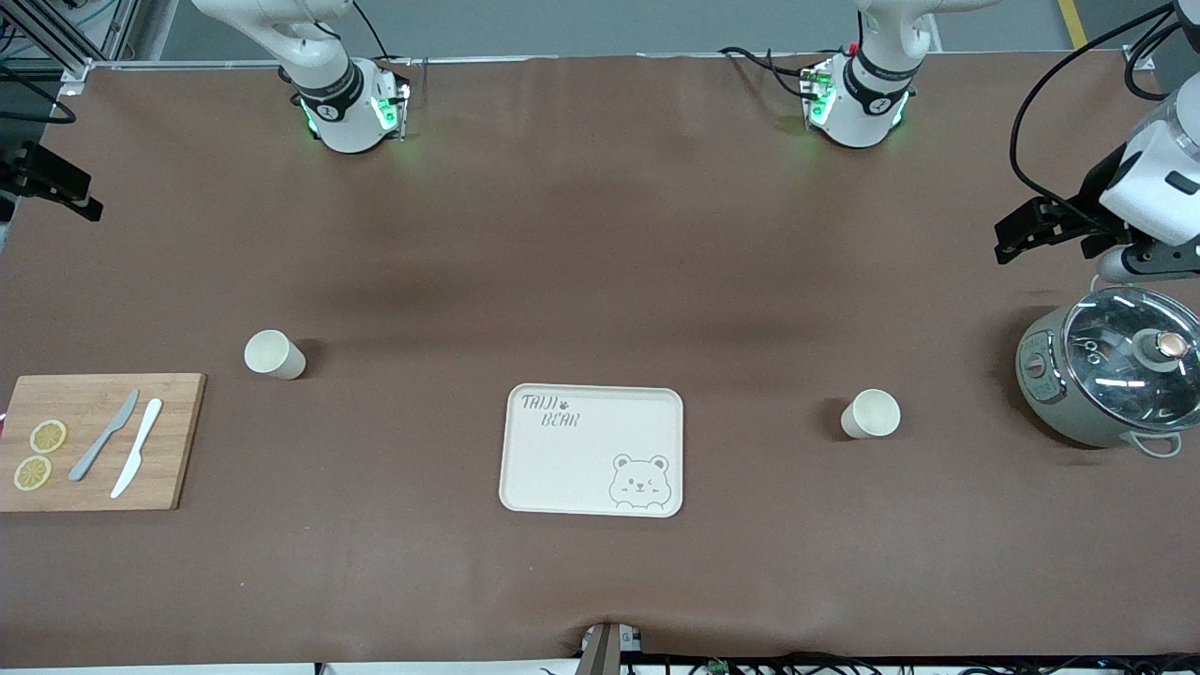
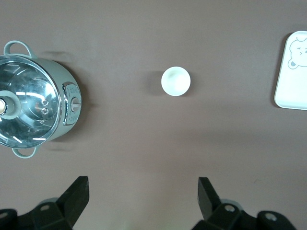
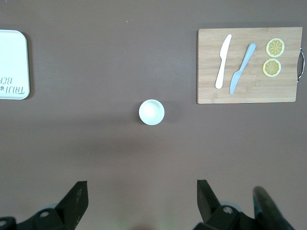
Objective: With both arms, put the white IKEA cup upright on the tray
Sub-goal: 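Move the right and left grippers down toward the two white cups, then grasp the cup with the right gripper while the left gripper grasps the other cup, then carry the cup with the left gripper onto the tray while the right gripper lifts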
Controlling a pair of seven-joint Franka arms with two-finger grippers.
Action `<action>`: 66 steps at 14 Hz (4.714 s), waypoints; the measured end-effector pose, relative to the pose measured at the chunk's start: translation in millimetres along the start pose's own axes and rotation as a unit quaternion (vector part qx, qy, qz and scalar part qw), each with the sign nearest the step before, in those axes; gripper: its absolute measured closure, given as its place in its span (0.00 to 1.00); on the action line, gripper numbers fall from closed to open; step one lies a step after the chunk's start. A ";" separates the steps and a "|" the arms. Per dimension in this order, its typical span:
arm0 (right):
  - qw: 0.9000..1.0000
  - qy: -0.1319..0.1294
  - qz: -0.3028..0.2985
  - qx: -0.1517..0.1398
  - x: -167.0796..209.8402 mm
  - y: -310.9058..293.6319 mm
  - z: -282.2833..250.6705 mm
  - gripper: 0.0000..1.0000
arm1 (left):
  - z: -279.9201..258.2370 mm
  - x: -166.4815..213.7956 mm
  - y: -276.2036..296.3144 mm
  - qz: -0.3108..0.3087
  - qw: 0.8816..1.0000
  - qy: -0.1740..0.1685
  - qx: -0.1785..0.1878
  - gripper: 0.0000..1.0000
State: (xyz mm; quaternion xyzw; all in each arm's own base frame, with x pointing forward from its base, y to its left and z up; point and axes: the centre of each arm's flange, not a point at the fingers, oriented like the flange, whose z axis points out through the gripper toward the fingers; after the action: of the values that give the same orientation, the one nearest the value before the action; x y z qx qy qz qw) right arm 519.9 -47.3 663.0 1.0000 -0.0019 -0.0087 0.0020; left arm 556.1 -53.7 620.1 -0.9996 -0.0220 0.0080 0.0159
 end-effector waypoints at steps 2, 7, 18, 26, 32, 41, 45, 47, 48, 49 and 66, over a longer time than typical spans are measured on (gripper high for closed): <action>1.000 0.000 0.000 0.000 0.2 0.0 0.3 0.00 | 0.9 1.6 0.0 0.000 1.000 0.000 0.000 0.00; 1.000 0.001 0.000 -0.001 0.7 0.2 0.3 0.00 | 10.3 12.0 -0.1 0.000 1.000 -0.005 -0.002 0.00; 1.000 -0.013 0.018 -0.001 30.7 21.0 39.2 0.00 | 26.2 33.2 -4.5 -0.005 1.000 0.007 -0.008 0.00; 0.997 -0.077 0.025 0.003 68.4 29.9 119.8 0.00 | 80.5 71.8 -7.6 -0.009 1.000 0.011 -0.014 0.00; 0.991 -0.125 0.052 0.009 79.9 63.7 175.7 0.00 | 134.5 101.8 -9.2 -0.020 0.999 0.026 -0.018 0.00; 0.987 -0.157 0.036 0.010 106.7 50.6 267.0 0.00 | 253.4 107.9 2.6 -0.033 0.999 0.012 -0.026 0.00; 0.994 -0.105 0.035 0.003 107.6 51.6 336.2 0.00 | 308.9 89.2 11.5 -0.034 0.999 0.024 -0.032 0.00; 0.994 -0.104 0.035 0.003 97.1 50.5 362.3 0.00 | 332.6 82.7 13.0 -0.036 0.999 0.022 -0.034 0.00; 0.993 -0.108 0.035 0.003 92.1 49.0 371.7 0.00 | 343.0 81.0 13.5 -0.037 0.999 0.020 -0.035 0.00; 0.993 -0.111 0.034 0.004 88.3 47.9 378.8 0.00 | 351.8 80.1 14.0 -0.037 0.999 0.018 -0.036 0.04; 0.992 -0.115 0.042 0.006 51.1 38.6 426.8 0.96 | 336.1 99.0 30.6 -0.038 0.998 0.018 -0.037 0.96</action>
State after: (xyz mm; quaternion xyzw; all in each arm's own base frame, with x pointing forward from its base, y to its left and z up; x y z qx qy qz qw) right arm 563.4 -87.8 235.6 0.9913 -0.0440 -0.1239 -0.0035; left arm 650.7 -69.3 281.7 -0.9979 -0.0599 -0.0110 -0.0200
